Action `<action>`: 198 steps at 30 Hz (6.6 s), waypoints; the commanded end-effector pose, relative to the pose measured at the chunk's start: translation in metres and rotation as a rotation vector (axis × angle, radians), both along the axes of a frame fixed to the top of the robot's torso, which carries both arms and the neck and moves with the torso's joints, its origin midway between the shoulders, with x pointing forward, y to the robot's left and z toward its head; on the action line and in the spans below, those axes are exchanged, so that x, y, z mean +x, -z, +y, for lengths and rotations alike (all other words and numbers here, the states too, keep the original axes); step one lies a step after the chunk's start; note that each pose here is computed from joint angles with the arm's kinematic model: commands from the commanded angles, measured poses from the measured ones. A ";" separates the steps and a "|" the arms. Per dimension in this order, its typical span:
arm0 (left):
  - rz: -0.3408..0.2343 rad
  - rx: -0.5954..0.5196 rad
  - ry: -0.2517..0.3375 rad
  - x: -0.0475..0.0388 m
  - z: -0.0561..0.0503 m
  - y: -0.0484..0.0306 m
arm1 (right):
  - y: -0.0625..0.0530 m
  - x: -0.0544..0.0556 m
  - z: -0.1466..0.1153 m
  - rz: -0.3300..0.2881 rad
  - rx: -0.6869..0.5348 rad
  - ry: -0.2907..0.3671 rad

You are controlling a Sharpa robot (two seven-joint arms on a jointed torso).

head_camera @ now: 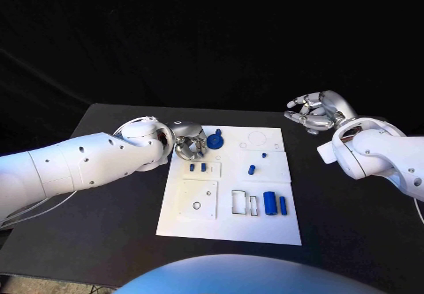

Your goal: Assemble the parts on the task board

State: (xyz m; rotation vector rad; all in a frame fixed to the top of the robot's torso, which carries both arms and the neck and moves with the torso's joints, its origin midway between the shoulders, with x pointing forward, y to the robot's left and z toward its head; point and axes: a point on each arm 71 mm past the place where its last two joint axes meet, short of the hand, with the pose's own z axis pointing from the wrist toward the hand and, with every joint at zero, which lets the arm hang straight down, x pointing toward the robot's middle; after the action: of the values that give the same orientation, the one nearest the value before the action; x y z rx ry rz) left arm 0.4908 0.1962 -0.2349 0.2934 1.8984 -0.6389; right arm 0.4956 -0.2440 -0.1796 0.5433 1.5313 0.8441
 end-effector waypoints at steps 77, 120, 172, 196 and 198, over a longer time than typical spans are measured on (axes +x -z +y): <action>-0.003 -0.044 -0.023 -0.0005 0.001 -0.0021 | 0.003 0.000 0.000 0.018 -0.045 -0.023; 0.444 -1.231 -0.386 -0.0084 0.046 -0.0447 | 0.057 -0.019 0.066 -0.036 -0.742 -0.406; 0.468 -1.203 -0.393 -0.0103 0.047 -0.0432 | 0.076 -0.035 0.088 -0.079 -0.833 -0.396; 0.464 -1.181 -0.385 -0.0109 0.045 -0.0430 | 0.078 -0.038 0.090 -0.139 -0.859 -0.349; 0.464 -1.179 -0.384 -0.0109 0.045 -0.0430 | 0.077 -0.039 0.089 -0.155 -0.848 -0.339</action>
State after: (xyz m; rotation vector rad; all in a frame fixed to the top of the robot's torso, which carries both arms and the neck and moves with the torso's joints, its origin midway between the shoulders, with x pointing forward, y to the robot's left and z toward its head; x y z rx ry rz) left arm 0.4805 0.2439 -0.1930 -1.0307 1.5789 -1.4765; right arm 0.4615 -0.1539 -0.2482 -0.3877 1.6648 0.4134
